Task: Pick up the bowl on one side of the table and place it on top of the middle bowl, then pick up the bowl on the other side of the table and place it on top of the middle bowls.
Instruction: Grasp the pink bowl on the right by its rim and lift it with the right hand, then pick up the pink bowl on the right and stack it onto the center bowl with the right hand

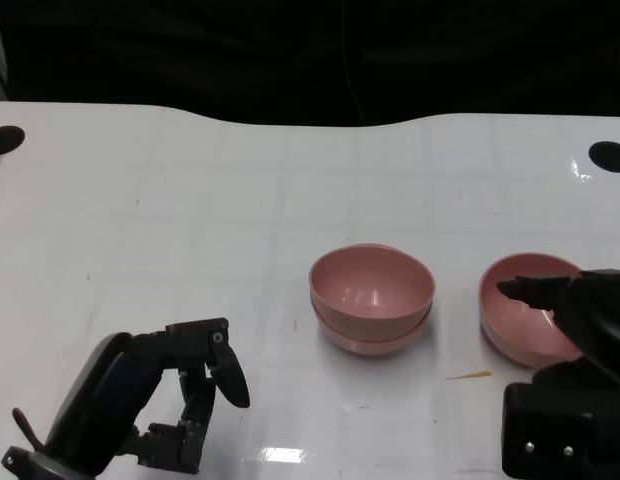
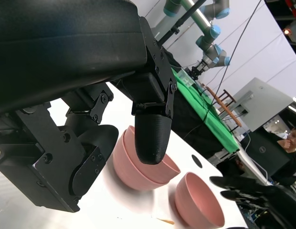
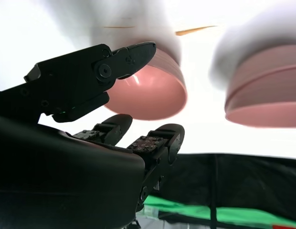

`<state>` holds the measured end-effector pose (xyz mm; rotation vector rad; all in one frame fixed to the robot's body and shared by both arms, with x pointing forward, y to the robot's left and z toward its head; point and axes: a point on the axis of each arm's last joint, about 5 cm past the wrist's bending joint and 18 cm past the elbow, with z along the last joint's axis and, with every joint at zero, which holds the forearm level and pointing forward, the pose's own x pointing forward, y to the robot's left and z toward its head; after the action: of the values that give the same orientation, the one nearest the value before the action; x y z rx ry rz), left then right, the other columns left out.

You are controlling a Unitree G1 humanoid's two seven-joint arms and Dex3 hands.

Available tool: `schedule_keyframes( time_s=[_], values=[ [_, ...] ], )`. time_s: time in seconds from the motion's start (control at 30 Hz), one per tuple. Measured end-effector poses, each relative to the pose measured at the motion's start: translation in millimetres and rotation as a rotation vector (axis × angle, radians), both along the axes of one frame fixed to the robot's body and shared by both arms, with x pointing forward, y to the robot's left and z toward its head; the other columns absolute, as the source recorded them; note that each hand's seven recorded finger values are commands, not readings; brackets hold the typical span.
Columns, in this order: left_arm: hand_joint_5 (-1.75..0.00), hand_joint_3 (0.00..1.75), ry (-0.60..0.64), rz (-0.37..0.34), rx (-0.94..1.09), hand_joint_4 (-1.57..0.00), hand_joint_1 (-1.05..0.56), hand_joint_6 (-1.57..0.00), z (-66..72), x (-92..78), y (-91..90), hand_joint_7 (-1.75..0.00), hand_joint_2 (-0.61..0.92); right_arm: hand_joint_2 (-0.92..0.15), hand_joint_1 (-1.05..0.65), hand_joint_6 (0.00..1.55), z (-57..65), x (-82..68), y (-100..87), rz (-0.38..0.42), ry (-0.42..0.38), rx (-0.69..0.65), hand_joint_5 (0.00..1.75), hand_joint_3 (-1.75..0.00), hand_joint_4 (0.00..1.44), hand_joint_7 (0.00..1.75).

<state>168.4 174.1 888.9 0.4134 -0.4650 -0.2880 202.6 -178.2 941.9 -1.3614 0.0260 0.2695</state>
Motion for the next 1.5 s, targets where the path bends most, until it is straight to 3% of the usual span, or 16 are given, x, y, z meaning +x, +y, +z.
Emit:
schedule_keyframes(
  time_s=[0.27, 0.57, 0.6, 0.63, 0.7, 0.8, 0.87, 1.07, 1.1, 1.13, 1.17, 1.2, 1.3, 1.4, 1.47, 1.5],
  values=[
    [-1.66, 1.69, -0.022, -0.010, 0.001, -0.95, 0.06, -0.87, 1.9, 1.2, -0.3, -1.46, 0.16, -0.87, -0.43, 0.49, -23.5, 25.0, 1.8, -0.005, 0.118, -0.078, 0.08, -0.01, 0.63, 0.00],
    [-1.67, 1.67, -0.025, -0.012, 0.003, -0.94, 0.05, -0.87, 2.3, 1.5, -0.2, -1.46, 0.18, -0.92, -0.36, 0.58, -40.1, 49.5, 2.4, 0.021, 0.197, -0.085, 0.15, -0.12, 0.86, 0.04],
    [-1.67, 1.67, -0.025, -0.012, 0.003, -0.94, 0.05, -0.87, 2.3, 1.6, -0.3, -1.46, 0.18, -0.92, -0.34, 0.61, -39.0, 53.3, 2.6, 0.025, 0.201, -0.086, 0.21, -0.13, 0.95, 0.05],
    [-1.66, 1.67, -0.025, -0.012, 0.003, -0.94, 0.05, -0.87, 2.3, 1.5, -0.2, -1.46, 0.18, -0.92, -0.29, 0.69, -38.9, 56.4, 2.7, 0.029, 0.198, -0.090, 0.70, -0.12, 0.93, 0.04],
    [-1.66, 1.67, -0.023, -0.015, 0.003, -0.94, 0.06, -0.86, 2.3, 1.5, -0.1, -1.46, 0.19, -0.92, -0.24, 0.88, -40.9, 61.4, 2.7, 0.040, 0.157, -0.097, 1.25, -0.10, 0.85, 0.07],
    [-1.66, 1.66, -0.021, -0.017, 0.004, -0.94, 0.07, -0.86, 2.1, 1.3, 0.0, -1.46, 0.19, -0.92, -0.21, 1.04, -50.5, 63.5, 2.6, 0.067, 0.054, -0.107, 1.44, -0.11, 0.82, 0.11],
    [-1.65, 1.66, -0.021, -0.018, 0.004, -0.95, 0.07, -0.86, 2.2, 1.3, 0.0, -1.46, 0.19, -0.92, -0.20, 1.05, -55.1, 63.9, 1.4, 0.084, 0.007, -0.101, 1.46, -0.13, 0.83, 0.09],
    [-1.64, 1.66, -0.022, -0.018, 0.005, -0.96, 0.07, -0.86, 2.4, 1.7, -0.1, -1.46, 0.19, -0.87, -0.17, 1.28, -53.4, 62.9, -0.7, 0.121, -0.145, -0.084, 1.73, -0.05, 0.84, 0.16],
    [-1.65, 1.66, -0.023, -0.018, 0.005, -0.96, 0.07, -0.86, 2.4, 1.8, -0.1, -1.46, 0.19, -0.85, -0.16, 1.25, -51.1, 62.9, -0.4, 0.128, -0.191, -0.079, 1.74, -0.03, 0.86, 0.31],
    [-1.65, 1.66, -0.023, -0.018, 0.005, -0.96, 0.06, -0.86, 2.4, 1.8, -0.1, -1.46, 0.19, -0.86, -0.15, 1.04, -48.0, 63.1, 0.1, 0.138, -0.237, -0.072, 1.74, -0.02, 0.87, 0.81],
    [-1.65, 1.66, -0.023, -0.018, 0.005, -0.96, 0.06, -0.86, 2.4, 1.8, -0.1, -1.46, 0.19, -0.87, -0.15, 0.92, -44.1, 63.4, 1.2, 0.146, -0.278, -0.062, 1.74, -0.02, 0.88, 1.07],
    [-1.65, 1.66, -0.022, -0.018, 0.005, -0.95, 0.06, -0.86, 2.4, 1.9, -0.1, -1.46, 0.19, -0.87, -0.15, 0.85, -40.2, 63.6, 2.6, 0.155, -0.309, -0.052, 1.75, -0.02, 0.88, 1.20],
    [-1.65, 1.66, -0.023, -0.018, 0.006, -0.95, 0.08, -0.86, 2.5, 2.0, -0.1, -1.46, 0.19, -0.86, -0.09, 0.86, -26.4, 62.0, 7.5, 0.183, -0.384, 0.015, 1.75, -0.02, 0.92, 1.26],
    [-1.65, 1.66, -0.023, -0.019, 0.007, -0.96, 0.09, -0.87, 2.5, 2.0, -0.2, -1.45, 0.19, -0.86, -0.04, 0.84, -16.4, 60.1, 14.1, 0.255, -0.455, 0.109, 1.75, -0.05, 0.96, 1.50],
    [-1.65, 1.66, -0.022, -0.018, 0.007, -0.95, 0.09, -0.87, 2.5, 2.0, -0.1, -1.45, 0.19, -0.54, -0.05, 0.81, -13.7, 58.9, 18.1, 0.298, -0.467, 0.185, 1.75, -0.77, 0.96, 1.58],
    [-1.65, 1.66, -0.022, -0.018, 0.007, -0.95, 0.08, -0.87, 2.5, 2.0, 0.0, -1.45, 0.19, -0.42, -0.05, 0.83, -12.6, 58.5, 20.5, 0.320, -0.466, 0.227, 1.75, -1.01, 0.96, 1.54]
  ],
)
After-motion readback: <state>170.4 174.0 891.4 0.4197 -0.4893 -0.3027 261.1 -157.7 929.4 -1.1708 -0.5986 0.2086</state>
